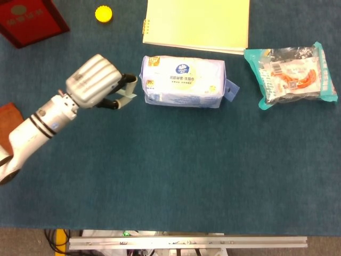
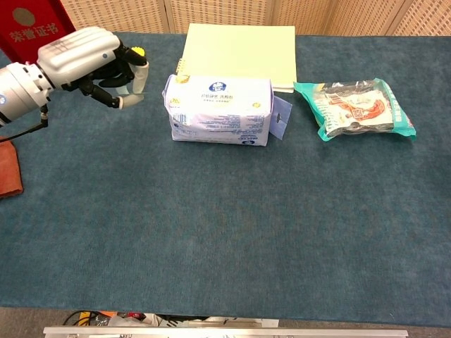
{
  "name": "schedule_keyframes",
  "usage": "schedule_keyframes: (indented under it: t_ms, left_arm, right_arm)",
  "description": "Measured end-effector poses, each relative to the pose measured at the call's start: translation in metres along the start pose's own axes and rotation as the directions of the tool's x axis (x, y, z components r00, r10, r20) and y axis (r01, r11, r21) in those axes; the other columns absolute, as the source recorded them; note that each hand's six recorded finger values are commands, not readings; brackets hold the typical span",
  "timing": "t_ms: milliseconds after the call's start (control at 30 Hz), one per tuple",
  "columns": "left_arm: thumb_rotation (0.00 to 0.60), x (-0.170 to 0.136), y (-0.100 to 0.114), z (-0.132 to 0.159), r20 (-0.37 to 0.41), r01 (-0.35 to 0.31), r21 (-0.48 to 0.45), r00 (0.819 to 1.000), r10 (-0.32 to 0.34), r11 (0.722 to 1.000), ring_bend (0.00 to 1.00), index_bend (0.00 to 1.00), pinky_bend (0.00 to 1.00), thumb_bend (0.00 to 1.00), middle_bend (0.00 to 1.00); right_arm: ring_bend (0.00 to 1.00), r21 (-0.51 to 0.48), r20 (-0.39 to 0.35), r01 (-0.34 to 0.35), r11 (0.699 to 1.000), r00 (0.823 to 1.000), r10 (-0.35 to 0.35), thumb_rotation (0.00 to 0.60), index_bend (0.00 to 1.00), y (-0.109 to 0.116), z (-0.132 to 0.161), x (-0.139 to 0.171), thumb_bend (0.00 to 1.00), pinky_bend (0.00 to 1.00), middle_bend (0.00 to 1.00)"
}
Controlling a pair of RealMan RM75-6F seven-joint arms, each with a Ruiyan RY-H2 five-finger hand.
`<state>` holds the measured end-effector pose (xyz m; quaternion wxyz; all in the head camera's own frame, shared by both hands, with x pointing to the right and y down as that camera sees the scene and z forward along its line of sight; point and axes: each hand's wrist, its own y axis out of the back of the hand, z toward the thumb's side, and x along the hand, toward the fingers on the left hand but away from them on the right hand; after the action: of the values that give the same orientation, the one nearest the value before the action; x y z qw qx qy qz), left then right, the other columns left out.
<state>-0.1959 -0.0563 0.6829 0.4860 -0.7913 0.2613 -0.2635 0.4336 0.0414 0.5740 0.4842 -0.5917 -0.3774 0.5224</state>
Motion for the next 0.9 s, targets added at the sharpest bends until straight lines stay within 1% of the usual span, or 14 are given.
schedule_keyframes:
  t_ms: [233,533,900]
  left_arm:
    - [0.6,0.026,-0.006,0.008,-0.009,0.011,-0.031,1.0,-0.011,0.999,0.9,0.6,0.81,0.44,0.92]
    - [0.6,0.052,-0.013,0.012,-0.033,0.019,-0.065,0.999,-0.021,0.998,0.9,0.6,0.81,0.44,0.92]
    - [0.6,0.079,-0.03,0.027,-0.023,0.038,-0.107,0.999,-0.041,0.994,0.89,0.59,0.81,0.44,0.92]
  right_arm:
    - [0.18,0.002,0.0,-0.003,1.0,1.0,0.003,0.6,0.36,-0.001,0.002,-0.003,0.36,0.25,0.3]
    - [0.18,0.0,0.005,-0.01,1.0,1.0,0.01,0.6,0.36,-0.005,0.001,-0.007,0.36,0.25,0.3]
    - [0.18,0.006,0.028,-0.011,1.0,1.0,0.011,0.6,0.36,-0.004,-0.005,-0.005,0.36,0.25,0.3]
